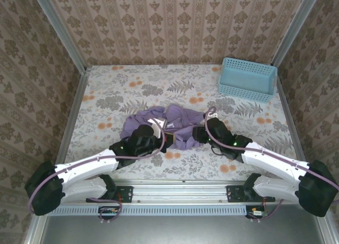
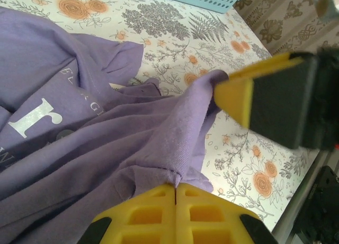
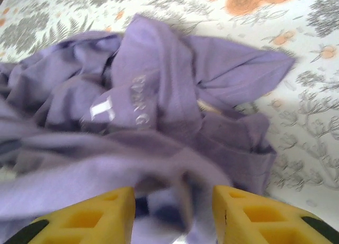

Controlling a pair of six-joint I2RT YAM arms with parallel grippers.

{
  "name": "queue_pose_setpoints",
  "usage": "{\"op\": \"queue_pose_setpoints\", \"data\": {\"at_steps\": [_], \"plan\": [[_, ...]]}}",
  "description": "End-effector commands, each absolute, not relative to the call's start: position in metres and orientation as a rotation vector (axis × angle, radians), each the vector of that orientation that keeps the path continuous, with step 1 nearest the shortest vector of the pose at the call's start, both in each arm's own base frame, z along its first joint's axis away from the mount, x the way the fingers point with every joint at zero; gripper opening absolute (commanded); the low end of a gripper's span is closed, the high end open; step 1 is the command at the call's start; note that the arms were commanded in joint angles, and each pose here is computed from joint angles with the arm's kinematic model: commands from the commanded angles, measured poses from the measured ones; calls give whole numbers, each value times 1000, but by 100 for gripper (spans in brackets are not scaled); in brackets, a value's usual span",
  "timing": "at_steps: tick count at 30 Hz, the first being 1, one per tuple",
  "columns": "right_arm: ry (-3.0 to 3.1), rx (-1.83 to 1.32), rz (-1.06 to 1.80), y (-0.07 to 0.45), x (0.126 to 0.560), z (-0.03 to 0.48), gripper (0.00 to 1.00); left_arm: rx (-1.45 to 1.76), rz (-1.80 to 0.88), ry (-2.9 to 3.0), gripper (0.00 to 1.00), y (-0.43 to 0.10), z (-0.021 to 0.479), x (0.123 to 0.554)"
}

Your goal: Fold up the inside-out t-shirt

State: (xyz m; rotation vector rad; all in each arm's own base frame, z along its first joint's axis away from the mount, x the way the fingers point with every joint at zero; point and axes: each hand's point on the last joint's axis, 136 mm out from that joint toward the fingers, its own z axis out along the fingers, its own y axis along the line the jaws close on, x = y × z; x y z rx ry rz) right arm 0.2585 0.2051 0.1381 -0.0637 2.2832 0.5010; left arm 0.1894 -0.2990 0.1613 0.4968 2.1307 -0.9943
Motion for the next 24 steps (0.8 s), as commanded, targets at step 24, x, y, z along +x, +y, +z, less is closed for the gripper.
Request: {"op": "queue_pose_setpoints", "data": {"at_steps": [24], "plan": [[2061, -657, 685, 294, 222, 149, 47, 455, -1071, 2127, 0, -301, 172, 197]]}}
